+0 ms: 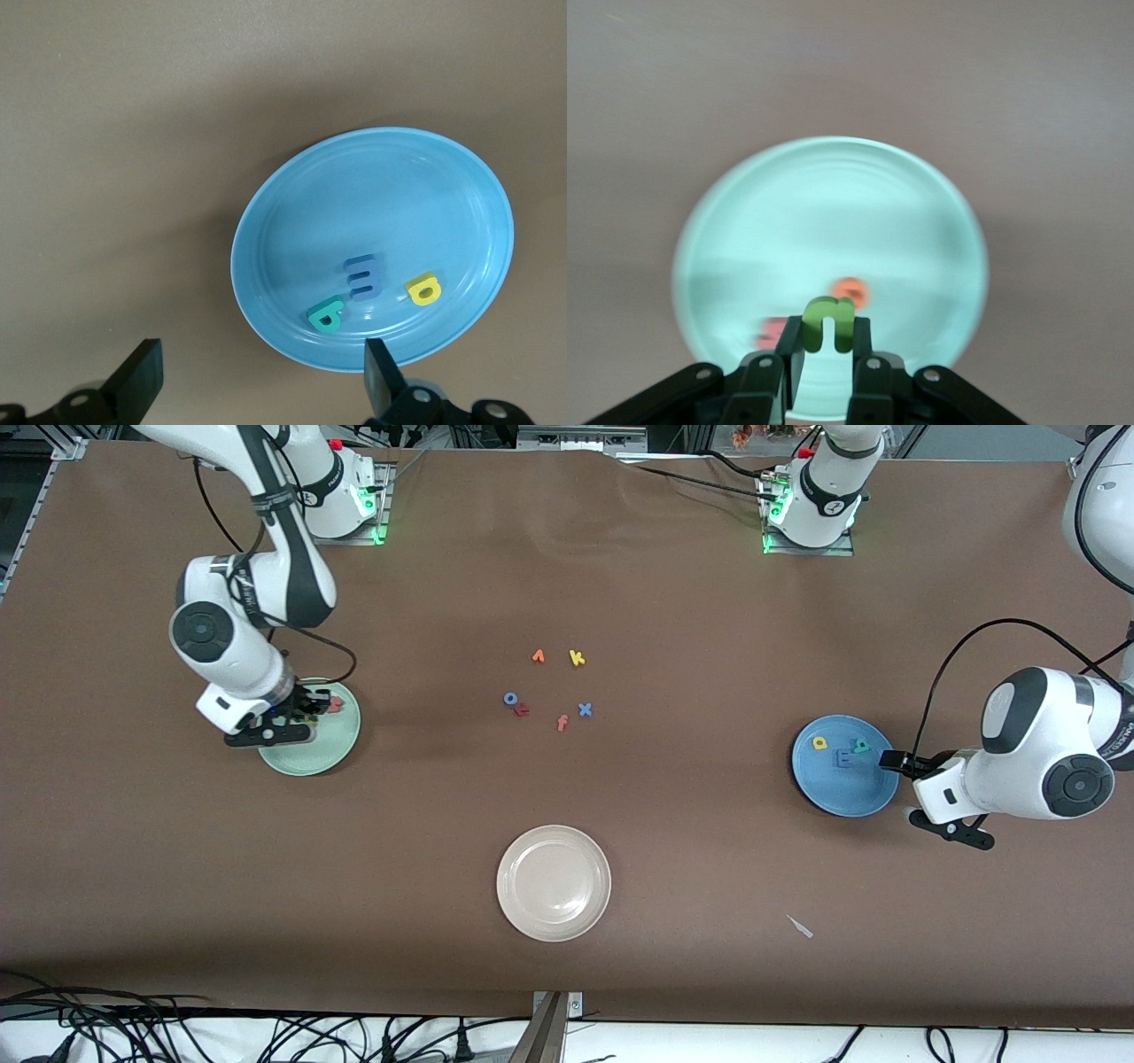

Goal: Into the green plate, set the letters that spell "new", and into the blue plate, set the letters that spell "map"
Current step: 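Carry the green n to the green plate and open the right gripper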

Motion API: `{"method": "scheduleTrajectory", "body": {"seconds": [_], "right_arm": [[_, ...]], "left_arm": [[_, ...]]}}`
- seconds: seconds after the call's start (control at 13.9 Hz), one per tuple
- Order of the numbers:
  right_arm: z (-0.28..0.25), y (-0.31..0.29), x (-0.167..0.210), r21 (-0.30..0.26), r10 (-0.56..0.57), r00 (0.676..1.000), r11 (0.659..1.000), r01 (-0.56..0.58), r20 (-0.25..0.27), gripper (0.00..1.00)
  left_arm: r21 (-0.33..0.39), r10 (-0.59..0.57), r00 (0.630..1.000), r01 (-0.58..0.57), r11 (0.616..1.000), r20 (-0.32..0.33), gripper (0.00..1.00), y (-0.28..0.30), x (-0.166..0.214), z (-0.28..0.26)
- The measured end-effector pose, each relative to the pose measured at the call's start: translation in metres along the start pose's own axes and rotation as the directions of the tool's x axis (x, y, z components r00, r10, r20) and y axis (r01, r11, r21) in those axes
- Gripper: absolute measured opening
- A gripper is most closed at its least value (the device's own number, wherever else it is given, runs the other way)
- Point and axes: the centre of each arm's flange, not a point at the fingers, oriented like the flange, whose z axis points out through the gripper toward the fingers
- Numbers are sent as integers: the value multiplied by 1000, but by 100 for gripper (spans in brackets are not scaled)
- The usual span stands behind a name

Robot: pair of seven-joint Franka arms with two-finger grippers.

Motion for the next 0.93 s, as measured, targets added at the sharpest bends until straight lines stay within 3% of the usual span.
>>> {"method": "scheduleTrajectory", "body": {"seconds": [0.22,0.72,0.86,0.93], "right_arm": [[16,41,-16,-17,-35,999,999,34,-31,26],[23,38,-20,-18,-42,999,999,42,-33,27],[23,38,-20,-18,-42,999,999,41,-34,46],[23,38,-20,-18,-42,999,999,41,-34,49]], "left_arm": [[0,0,1000,0,1000,0,100,0,0,0],[0,0,1000,0,1000,1,100,0,0,0],[0,0,1000,0,1000,1,100,0,0,0],[0,0,1000,0,1000,1,100,0,0,0]]}}
